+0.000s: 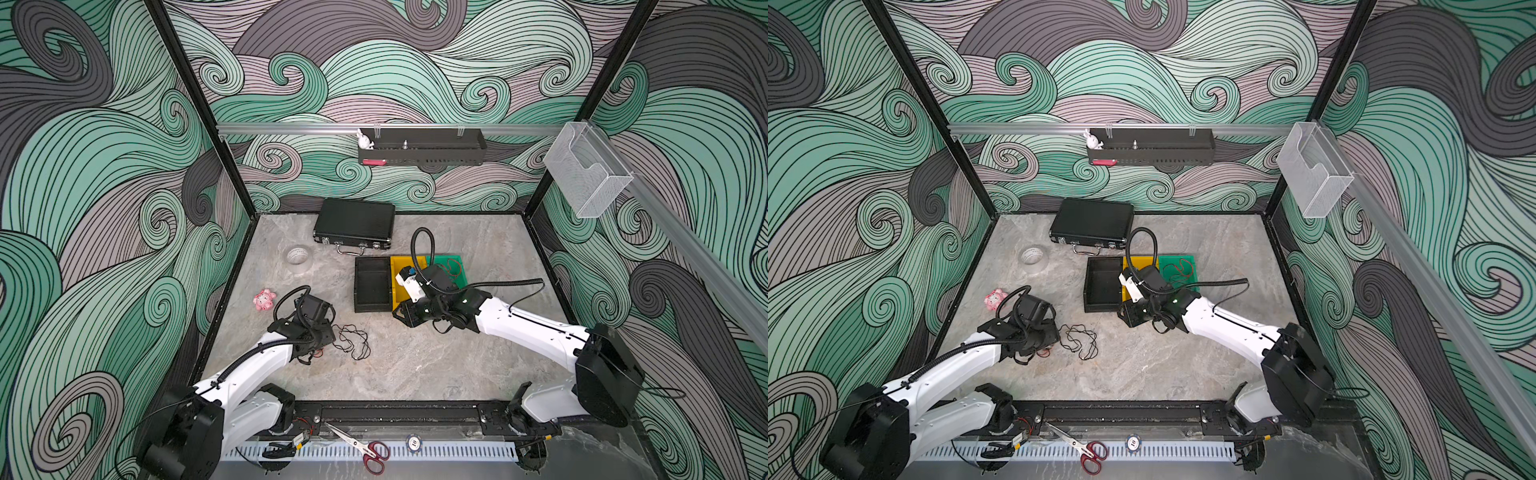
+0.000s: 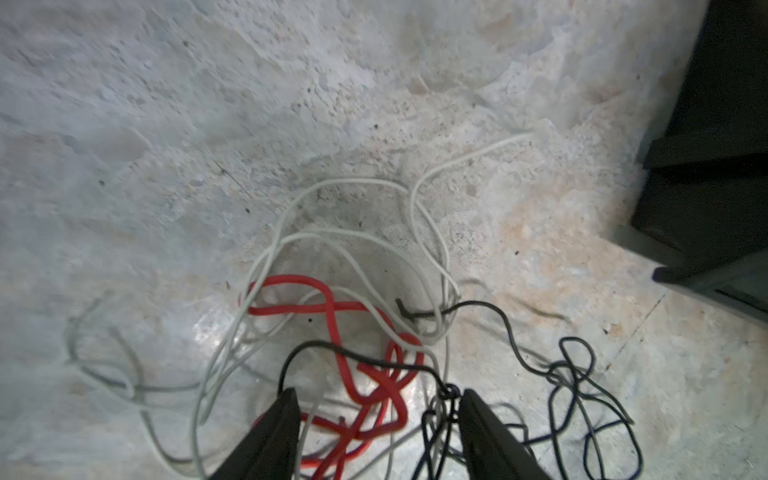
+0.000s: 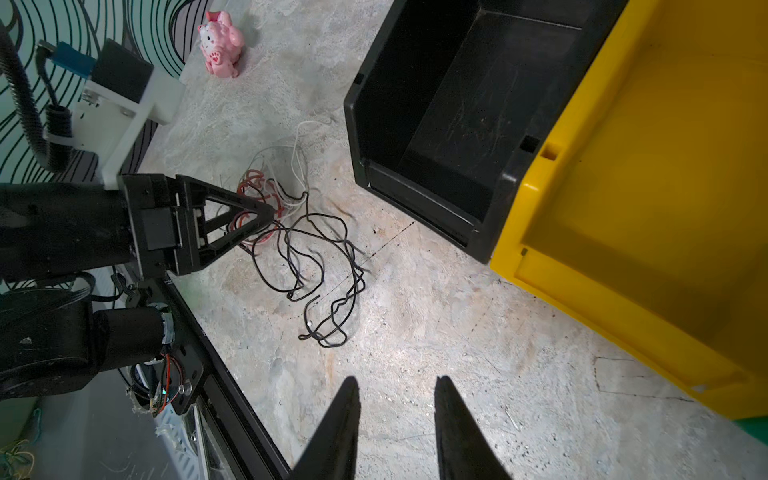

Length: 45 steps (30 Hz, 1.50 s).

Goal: Untangle the cables
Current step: 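Reach the right gripper toward the black wires beside the left gripper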

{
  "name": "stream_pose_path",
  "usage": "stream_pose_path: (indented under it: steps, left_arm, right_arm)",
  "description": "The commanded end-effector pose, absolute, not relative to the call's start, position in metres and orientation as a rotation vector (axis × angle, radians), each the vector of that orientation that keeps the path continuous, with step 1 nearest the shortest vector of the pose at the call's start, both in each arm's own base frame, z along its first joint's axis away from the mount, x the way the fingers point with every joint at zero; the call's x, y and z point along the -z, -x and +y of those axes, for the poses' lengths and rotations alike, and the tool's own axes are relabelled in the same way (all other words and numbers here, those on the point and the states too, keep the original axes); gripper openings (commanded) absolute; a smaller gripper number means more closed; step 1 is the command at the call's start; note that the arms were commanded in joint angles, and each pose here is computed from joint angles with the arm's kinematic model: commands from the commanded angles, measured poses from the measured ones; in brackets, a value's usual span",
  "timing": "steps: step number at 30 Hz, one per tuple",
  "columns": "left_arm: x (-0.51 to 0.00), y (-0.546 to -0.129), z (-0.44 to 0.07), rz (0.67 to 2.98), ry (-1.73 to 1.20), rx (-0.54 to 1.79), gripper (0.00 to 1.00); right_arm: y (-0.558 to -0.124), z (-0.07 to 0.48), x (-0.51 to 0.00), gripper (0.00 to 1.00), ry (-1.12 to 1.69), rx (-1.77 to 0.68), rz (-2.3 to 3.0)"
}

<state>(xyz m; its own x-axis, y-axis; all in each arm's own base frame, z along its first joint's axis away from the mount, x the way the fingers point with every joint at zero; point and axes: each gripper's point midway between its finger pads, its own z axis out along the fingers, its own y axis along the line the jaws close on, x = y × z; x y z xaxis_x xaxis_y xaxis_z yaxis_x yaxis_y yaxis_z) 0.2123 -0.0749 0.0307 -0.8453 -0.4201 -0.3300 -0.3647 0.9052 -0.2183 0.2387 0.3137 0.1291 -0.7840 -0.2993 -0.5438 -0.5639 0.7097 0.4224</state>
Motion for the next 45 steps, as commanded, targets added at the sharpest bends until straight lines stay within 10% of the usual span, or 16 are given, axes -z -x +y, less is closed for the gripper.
stream_pose_path:
  steps: [1, 18, 45]
  left_arm:
    - [-0.027, -0.213, -0.088, 2.724, 0.574, 0.304, 0.54]
    - [-0.028, -0.203, -0.125, 2.775, 0.480, 0.588, 0.16]
    - [-0.030, -0.203, -0.143, 2.760, 0.388, 0.722, 0.08]
  right_arm:
    - [-0.239, 0.324, -0.132, 0.33, 0.651, -0.864, 2.451]
    - [-0.218, 0.368, -0.102, 0.38, 0.734, -0.938, 2.492]
    - [-0.185, 0.435, -0.063, 0.48, 0.888, -1.053, 2.535]
